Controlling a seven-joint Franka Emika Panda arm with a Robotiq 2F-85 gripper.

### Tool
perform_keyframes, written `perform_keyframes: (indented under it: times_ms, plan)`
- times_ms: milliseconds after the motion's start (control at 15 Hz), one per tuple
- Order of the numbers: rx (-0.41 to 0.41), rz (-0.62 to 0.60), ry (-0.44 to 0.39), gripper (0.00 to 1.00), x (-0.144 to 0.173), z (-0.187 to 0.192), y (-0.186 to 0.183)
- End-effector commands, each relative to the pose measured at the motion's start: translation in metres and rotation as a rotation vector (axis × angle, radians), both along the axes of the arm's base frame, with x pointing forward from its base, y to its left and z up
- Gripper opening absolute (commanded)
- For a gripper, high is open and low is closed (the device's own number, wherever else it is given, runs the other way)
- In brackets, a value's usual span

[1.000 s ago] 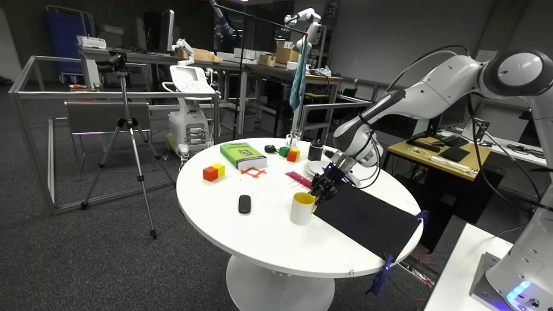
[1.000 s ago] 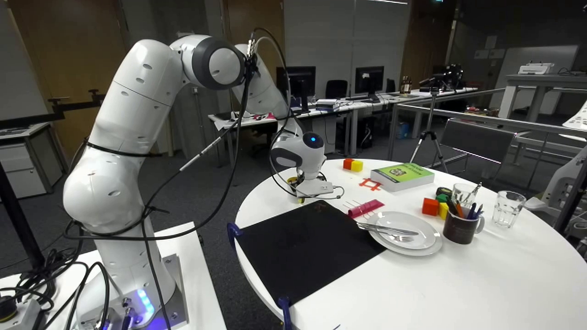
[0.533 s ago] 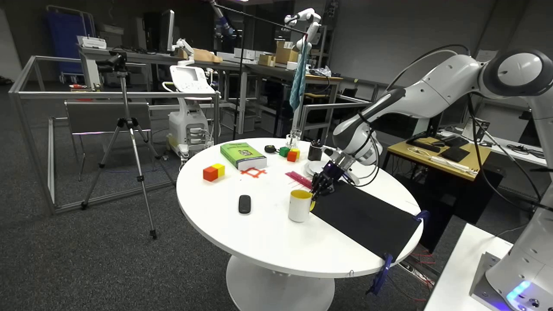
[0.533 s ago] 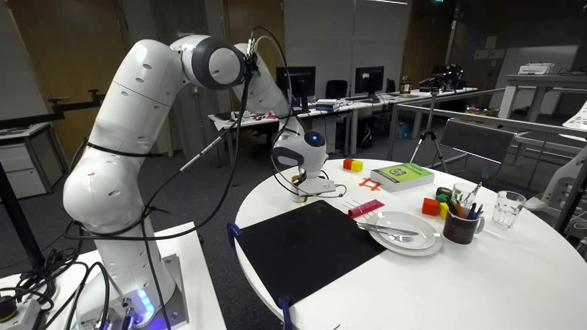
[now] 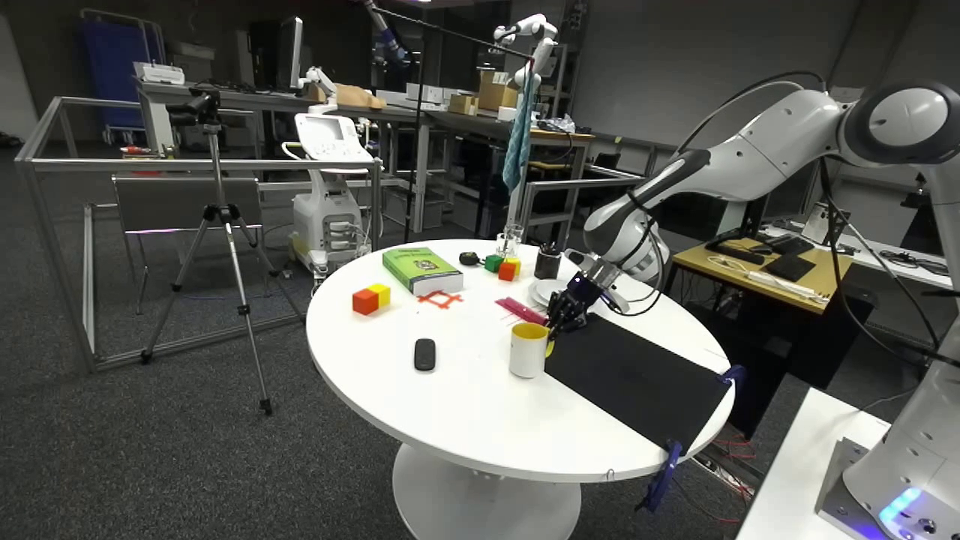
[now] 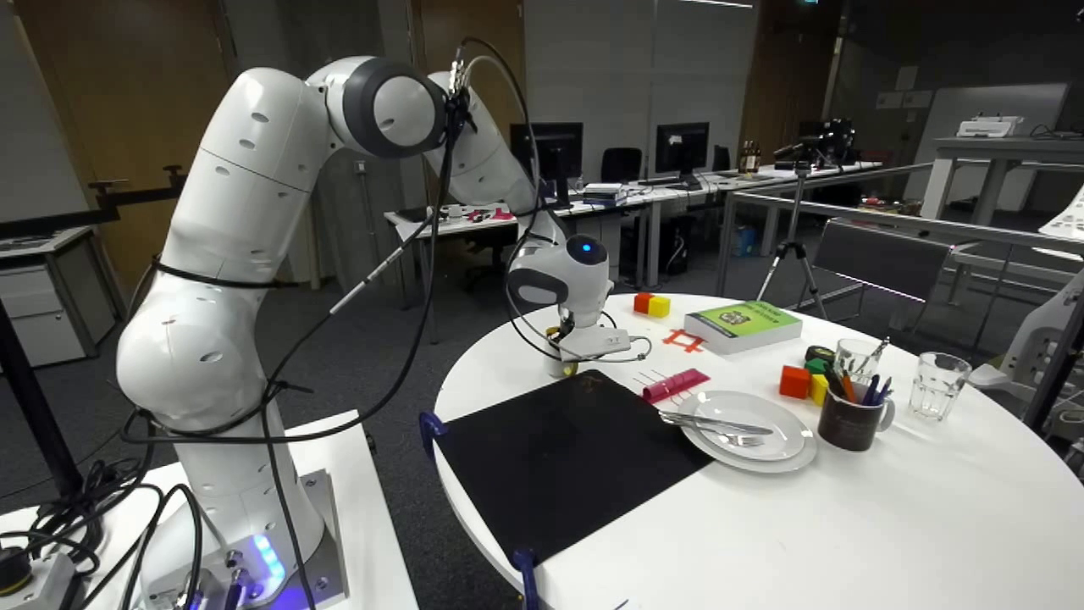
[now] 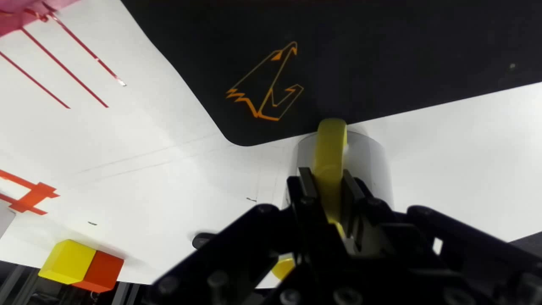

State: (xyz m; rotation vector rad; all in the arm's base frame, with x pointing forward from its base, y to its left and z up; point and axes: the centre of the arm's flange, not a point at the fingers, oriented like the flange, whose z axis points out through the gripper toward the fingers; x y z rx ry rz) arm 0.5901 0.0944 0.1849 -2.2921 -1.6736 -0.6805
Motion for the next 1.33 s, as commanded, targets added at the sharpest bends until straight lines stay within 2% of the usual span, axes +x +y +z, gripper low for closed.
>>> perform_keyframes:
  times_ms: [0, 467, 867, 1267]
  plan:
    - [0.003, -0.003, -0.018, 0.04, -0.015, 0.046, -0.017]
    - [-0.039, -0.055, -0.048, 0.04, -0.041, 0.074, -0.057]
    - [-0.047, -0.236, 0.004, 0.04, -0.082, 0.089, -0.107]
    - [0.003, -0.513, -0.04, 0.04, -0.114, 0.109, -0.127]
